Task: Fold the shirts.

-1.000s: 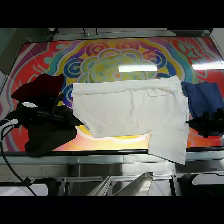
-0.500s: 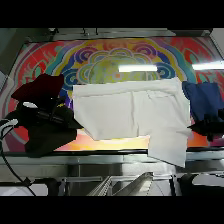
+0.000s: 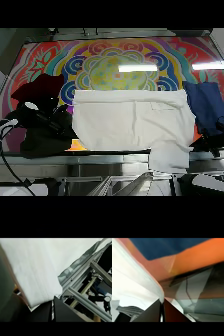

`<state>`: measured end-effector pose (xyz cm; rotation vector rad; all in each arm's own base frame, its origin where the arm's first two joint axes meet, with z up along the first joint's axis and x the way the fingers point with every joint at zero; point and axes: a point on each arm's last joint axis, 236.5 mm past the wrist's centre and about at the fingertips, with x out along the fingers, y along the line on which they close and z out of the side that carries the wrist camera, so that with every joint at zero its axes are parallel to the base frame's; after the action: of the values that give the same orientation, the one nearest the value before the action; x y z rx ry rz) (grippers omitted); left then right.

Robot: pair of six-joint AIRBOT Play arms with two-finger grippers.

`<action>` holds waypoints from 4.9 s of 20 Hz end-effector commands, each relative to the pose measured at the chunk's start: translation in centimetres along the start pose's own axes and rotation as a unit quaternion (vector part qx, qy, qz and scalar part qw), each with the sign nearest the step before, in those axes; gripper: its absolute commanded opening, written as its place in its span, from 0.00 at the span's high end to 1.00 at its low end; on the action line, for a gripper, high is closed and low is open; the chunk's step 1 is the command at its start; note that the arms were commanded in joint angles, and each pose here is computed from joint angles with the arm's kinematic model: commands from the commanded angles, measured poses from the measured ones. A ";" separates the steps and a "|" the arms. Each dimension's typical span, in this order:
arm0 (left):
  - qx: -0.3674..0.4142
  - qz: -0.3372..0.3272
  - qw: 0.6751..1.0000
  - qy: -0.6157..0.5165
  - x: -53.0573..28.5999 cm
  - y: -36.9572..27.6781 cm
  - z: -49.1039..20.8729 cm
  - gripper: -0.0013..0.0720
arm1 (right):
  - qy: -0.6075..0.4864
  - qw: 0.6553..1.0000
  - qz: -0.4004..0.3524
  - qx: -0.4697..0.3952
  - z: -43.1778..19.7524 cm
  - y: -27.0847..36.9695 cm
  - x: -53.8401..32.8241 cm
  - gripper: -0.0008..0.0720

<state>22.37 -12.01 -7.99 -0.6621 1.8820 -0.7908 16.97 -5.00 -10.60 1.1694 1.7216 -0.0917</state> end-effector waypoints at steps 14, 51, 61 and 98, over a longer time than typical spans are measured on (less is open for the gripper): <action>-0.018 0.062 0.997 -0.030 -0.3 2.9 1.4 0.97 | -0.105 0.991 0.083 -0.023 3.1 2.6 -3.1 0.46; 0.093 0.148 0.965 -0.198 -6.1 -3.8 15.2 0.97 | -0.216 0.948 0.142 -0.185 14.3 17.3 -0.8 0.68; 0.072 0.146 0.956 -0.244 -9.8 -1.4 22.9 0.97 | -0.222 0.942 0.140 -0.209 17.6 19.8 -1.3 0.68; 0.110 0.097 0.946 -0.288 -9.1 -6.2 10.7 0.96 | -0.213 0.885 0.184 -0.370 5.7 23.9 -9.7 0.96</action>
<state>41.61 -10.21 1.72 -0.3880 1.1877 -0.5663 41.88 -3.09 6.18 0.7367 0.9797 0.5033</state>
